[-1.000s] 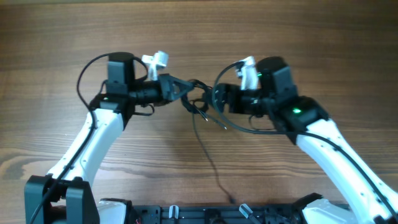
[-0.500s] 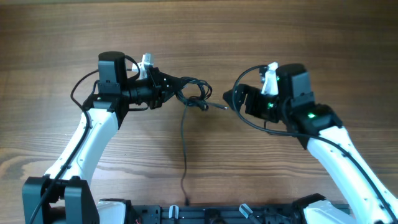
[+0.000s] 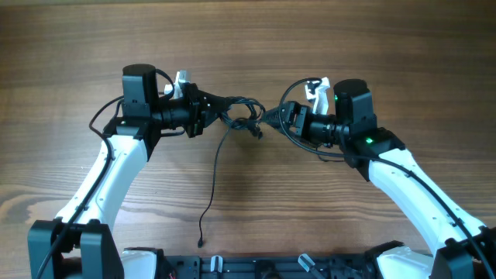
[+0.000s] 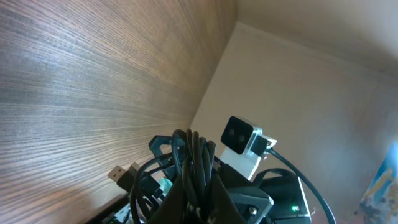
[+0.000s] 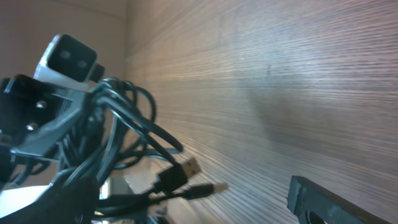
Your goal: Untangle cables
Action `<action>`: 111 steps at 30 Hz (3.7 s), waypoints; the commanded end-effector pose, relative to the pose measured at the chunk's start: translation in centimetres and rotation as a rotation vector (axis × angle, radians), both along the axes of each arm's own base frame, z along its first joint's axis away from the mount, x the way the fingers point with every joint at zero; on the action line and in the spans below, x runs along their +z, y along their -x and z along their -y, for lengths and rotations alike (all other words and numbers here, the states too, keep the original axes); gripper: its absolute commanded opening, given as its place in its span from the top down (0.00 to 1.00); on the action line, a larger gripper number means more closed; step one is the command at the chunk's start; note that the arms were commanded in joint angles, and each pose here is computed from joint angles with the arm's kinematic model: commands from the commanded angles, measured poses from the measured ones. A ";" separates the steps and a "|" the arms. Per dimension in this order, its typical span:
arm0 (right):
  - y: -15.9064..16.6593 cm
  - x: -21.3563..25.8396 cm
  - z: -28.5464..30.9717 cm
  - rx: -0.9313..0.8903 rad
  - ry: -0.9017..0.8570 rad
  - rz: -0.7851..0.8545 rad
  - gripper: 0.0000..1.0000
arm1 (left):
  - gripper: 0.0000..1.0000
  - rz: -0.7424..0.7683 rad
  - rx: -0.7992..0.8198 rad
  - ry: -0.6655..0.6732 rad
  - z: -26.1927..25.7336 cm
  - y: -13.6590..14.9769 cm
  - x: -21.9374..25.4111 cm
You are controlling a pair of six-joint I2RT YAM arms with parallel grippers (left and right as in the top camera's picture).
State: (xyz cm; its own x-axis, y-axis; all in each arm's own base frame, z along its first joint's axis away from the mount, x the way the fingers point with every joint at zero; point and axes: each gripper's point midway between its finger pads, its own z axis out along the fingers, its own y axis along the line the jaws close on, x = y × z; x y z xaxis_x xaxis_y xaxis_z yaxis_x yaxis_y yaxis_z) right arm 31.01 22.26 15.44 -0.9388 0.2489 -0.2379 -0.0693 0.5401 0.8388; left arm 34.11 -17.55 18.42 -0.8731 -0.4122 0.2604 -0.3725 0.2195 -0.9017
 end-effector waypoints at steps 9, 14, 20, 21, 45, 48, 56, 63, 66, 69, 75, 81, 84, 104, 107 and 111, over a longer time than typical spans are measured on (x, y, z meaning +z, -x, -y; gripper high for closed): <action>-0.3 -1.7 -1.1 -0.103 0.012 -0.106 0.00 | 0.96 -0.163 0.060 0.086 0.0 0.2 1.2; -0.5 -2.2 -1.4 -0.114 0.004 -0.130 0.00 | 0.96 -0.239 0.070 0.119 0.3 0.5 1.4; -0.4 -2.8 -1.9 -0.099 -0.015 -0.162 0.00 | 0.96 -0.279 0.071 0.131 0.7 0.7 1.3; -0.4 -2.9 -2.0 -0.097 -0.013 -0.165 0.00 | 0.96 -0.282 0.073 0.132 0.7 0.7 1.4; -1.2 -4.1 -1.9 -0.228 0.066 -0.163 0.00 | 0.96 -0.406 0.035 0.207 2.3 1.8 2.4; 0.3 -6.6 -1.1 -0.206 0.169 -0.214 0.01 | 0.96 -0.325 0.035 0.236 2.2 0.7 3.9; 1.6 -10.9 2.9 -0.192 0.431 -0.228 0.00 | 0.96 -0.175 0.028 0.281 0.9 -0.7 6.4; 0.5 -11.7 7.1 -0.263 0.497 -0.243 0.00 | 0.96 -0.071 0.013 0.275 -1.6 -1.0 6.9; 0.0 -11.7 8.4 -0.256 0.513 -0.222 0.00 | 0.96 0.027 -0.001 0.248 -2.4 -1.2 7.0; -0.4 -11.5 9.2 -0.229 0.534 -0.177 0.00 | 0.96 0.182 -0.046 0.197 -2.4 -1.1 7.0; -0.7 -9.3 10.5 -0.138 0.552 -0.099 0.00 | 0.96 0.472 -0.135 0.088 -2.4 -0.7 6.5; 1.0 -2.8 7.3 0.171 0.318 0.146 0.00 | 0.96 0.749 -0.238 -0.032 -2.0 0.0 5.3; 1.3 1.5 5.8 0.238 0.152 0.296 0.00 | 0.96 0.808 -0.298 -0.060 -1.3 1.0 4.4; 3.1 3.4 -1.6 0.498 -0.008 0.497 0.42 | 0.94 0.968 -0.626 0.018 7.6 7.6 3.7; 3.4 2.6 -1.6 0.509 -0.005 0.461 0.54 | 0.96 0.968 -0.596 -0.001 6.9 6.7 3.7; 3.6 2.4 -1.6 0.511 -0.004 0.449 0.96 | 0.96 0.964 -0.552 -0.016 5.8 5.6 3.9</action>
